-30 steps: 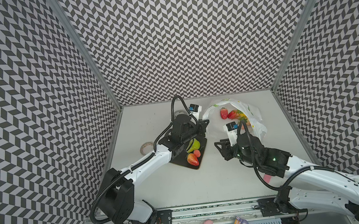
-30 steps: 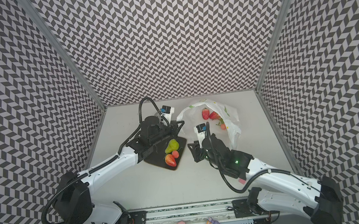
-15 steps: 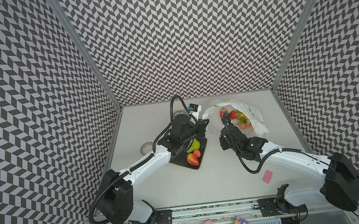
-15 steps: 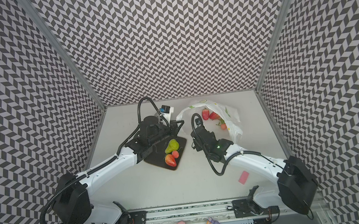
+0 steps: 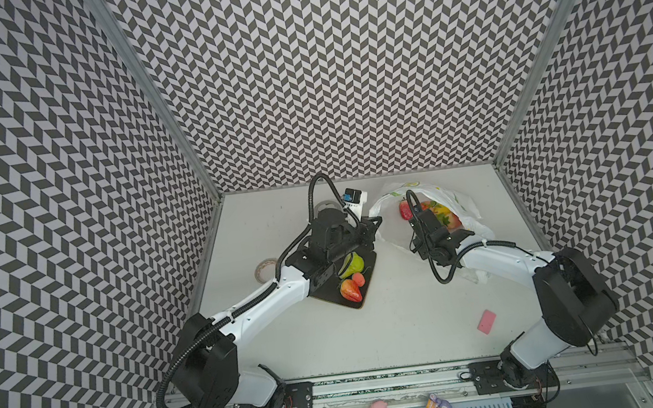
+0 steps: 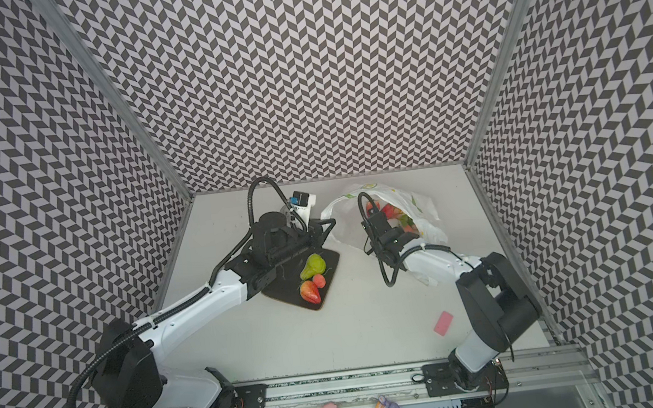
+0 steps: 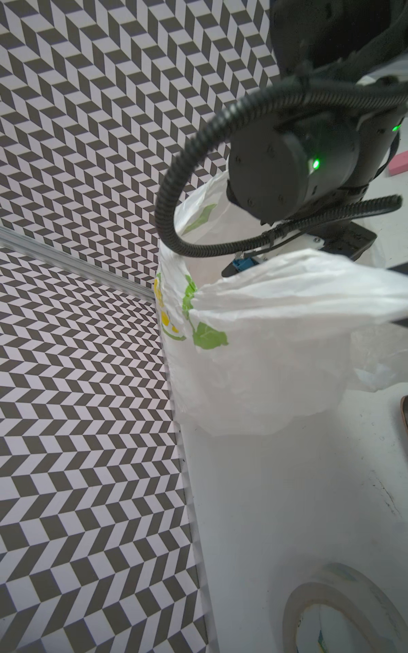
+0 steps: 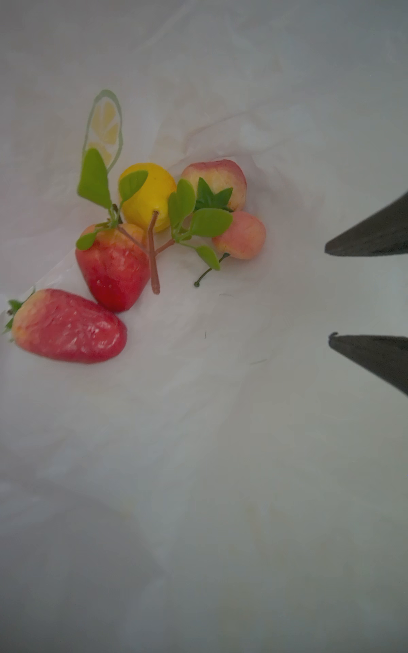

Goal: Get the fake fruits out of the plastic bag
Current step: 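Move the open right gripper back into the bag mouth above the fruits, then lower the right gripper deeper into the bag toward the small peach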

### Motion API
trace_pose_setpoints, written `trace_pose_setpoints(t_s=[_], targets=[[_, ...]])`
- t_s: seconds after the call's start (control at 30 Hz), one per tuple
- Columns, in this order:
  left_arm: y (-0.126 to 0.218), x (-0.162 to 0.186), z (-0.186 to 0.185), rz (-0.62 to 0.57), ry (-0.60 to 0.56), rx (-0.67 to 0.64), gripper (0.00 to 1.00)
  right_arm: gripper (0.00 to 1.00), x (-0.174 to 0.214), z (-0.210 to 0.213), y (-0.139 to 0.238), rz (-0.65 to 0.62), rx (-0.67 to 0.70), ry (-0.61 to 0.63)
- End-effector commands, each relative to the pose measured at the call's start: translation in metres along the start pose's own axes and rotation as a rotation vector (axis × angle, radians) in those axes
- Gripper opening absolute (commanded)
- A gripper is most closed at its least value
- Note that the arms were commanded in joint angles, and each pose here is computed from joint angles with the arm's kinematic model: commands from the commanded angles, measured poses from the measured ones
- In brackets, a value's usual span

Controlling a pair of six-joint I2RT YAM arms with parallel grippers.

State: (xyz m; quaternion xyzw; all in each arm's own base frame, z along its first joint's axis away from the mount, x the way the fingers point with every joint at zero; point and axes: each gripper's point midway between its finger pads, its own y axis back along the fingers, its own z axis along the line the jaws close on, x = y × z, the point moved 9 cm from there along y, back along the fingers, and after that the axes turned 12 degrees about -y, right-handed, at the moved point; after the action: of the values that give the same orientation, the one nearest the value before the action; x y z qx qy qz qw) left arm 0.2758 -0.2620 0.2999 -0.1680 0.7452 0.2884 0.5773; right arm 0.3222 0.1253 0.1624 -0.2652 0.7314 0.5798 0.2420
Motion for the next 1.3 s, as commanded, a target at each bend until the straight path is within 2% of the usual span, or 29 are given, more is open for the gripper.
trace_pose_setpoints(t_s=[0.0,0.27,0.5,0.9,1.27], targets=[[0.005,-0.003,-0.011,-0.011,-0.005,0.038,0.00,0.44,-0.014,-0.009,-0.010,-0.005,-0.003,-0.163],[0.002,0.004,-0.027,0.007,-0.008,0.083,0.00,0.59,-0.020,-0.025,-0.028,0.004,-0.001,-0.610],[0.005,0.012,-0.034,0.026,-0.008,0.097,0.00,0.63,-0.015,-0.034,-0.043,-0.005,0.016,-0.840],[0.007,0.015,-0.035,0.032,-0.019,0.094,0.00,0.65,-0.014,-0.048,-0.076,0.029,0.040,-1.008],[0.010,0.017,-0.033,0.028,-0.018,0.078,0.00,0.65,-0.027,-0.053,-0.086,0.016,0.013,-1.058]])
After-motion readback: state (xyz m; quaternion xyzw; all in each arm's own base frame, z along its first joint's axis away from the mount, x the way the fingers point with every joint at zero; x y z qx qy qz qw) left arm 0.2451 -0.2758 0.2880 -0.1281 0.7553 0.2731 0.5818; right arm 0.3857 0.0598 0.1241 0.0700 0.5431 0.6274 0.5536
